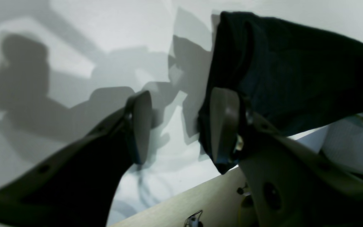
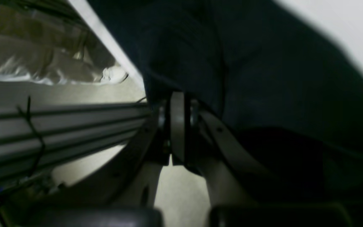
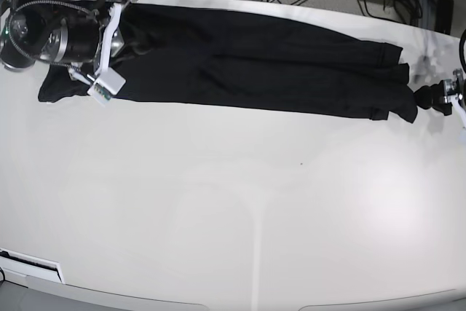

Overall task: Layout the t-shirt on the table in an organized manner, then fold the t-shirt properly
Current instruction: 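Move the right gripper to the folded shirt's end and grasp it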

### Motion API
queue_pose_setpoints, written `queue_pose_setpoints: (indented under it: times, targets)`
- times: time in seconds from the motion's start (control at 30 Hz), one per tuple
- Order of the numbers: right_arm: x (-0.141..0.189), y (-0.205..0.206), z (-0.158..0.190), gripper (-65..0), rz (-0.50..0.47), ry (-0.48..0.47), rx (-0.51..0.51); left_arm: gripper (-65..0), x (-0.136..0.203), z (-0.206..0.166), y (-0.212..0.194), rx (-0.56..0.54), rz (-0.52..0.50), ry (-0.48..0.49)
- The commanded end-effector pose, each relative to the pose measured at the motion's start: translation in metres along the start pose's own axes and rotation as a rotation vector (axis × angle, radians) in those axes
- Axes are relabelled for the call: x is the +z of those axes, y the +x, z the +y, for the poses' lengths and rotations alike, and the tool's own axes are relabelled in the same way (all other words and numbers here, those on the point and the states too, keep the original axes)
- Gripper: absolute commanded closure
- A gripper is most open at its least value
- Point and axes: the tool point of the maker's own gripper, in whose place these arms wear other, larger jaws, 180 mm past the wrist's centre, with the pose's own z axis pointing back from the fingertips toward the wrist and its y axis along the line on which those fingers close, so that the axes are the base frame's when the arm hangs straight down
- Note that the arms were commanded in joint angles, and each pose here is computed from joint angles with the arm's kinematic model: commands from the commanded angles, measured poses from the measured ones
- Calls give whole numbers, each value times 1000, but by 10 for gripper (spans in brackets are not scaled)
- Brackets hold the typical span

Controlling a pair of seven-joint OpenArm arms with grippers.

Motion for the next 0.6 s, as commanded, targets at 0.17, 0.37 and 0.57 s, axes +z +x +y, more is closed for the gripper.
queue_pose_setpoints:
  times: [0.17,0.37,0.57]
  targets:
    - [5,-8,3,0,28,3,12,-312,15,2,19,-21,-60,10]
    - [10,-22,-14,0,108,-78,32,-312,15,2,20,-21,-66,10]
    - [14,-16,-43,-104,83,-239,76,-312,16,2,21,-21,-68,10]
